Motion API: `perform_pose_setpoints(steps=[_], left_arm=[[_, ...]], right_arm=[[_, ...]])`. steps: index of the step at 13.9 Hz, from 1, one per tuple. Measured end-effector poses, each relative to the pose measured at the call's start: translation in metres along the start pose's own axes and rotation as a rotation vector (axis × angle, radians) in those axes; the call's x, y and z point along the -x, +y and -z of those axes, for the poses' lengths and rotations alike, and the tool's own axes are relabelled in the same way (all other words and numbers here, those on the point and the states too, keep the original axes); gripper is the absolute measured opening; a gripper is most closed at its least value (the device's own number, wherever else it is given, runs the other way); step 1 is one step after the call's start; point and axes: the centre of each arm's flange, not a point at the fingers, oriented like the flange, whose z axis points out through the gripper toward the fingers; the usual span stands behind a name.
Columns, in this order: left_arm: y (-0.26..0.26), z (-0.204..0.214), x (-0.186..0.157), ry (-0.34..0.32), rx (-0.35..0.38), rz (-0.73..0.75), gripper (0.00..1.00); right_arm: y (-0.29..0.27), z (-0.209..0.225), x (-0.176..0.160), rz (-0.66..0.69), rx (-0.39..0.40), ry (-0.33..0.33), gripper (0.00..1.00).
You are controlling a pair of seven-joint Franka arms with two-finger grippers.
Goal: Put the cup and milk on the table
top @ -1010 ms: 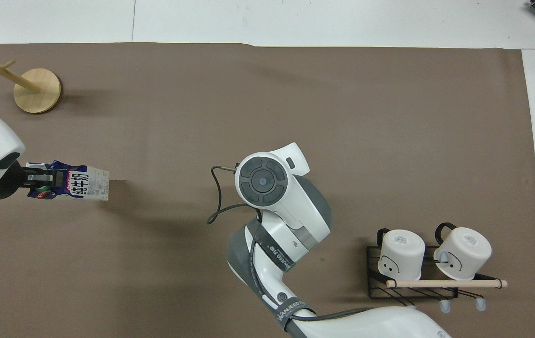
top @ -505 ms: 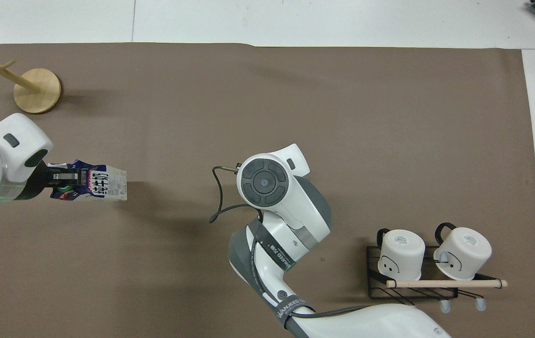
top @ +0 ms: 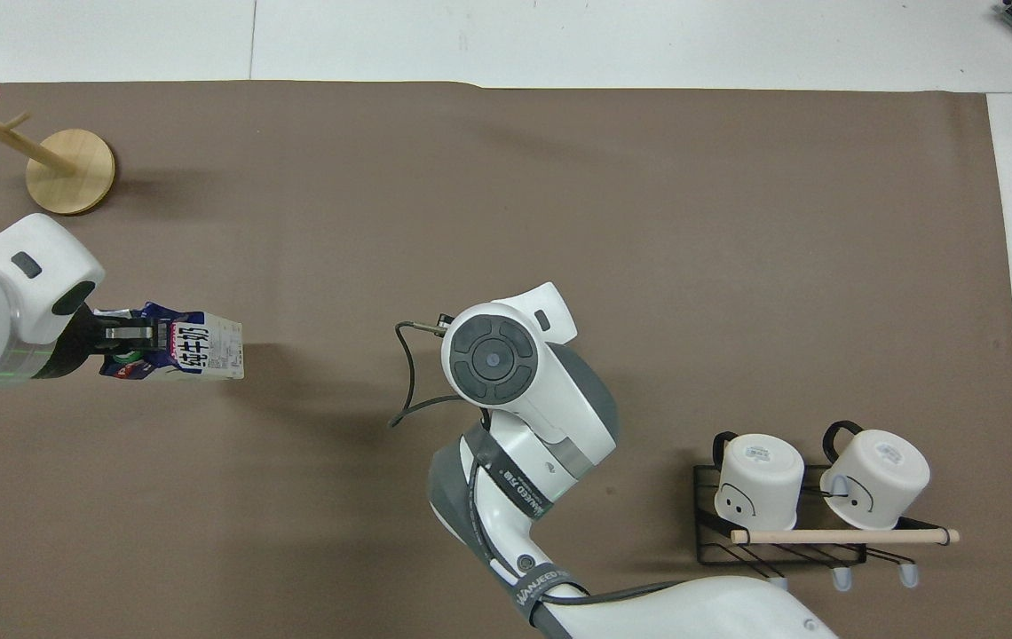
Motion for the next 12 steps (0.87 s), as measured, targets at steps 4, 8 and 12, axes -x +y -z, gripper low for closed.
perform_pose_setpoints(steps=[4, 8, 12], left_arm=[[0.023, 0.001, 0.003, 0.000, 0.011, 0.014, 0.42], [0.049, 0.009, 0.003, 0.011, 0.030, 0.029, 0.42], [0.093, 0.017, 0.003, 0.021, 0.042, 0.027, 0.42]], right_arm=[[0.005, 0.011, -0.010, -0.012, 0.002, 0.008, 0.74], [0.019, 0.057, -0.028, 0.011, 0.003, 0.011, 1.00], [0.072, 0.129, -0.069, 0.076, 0.023, -0.008, 1.00]])
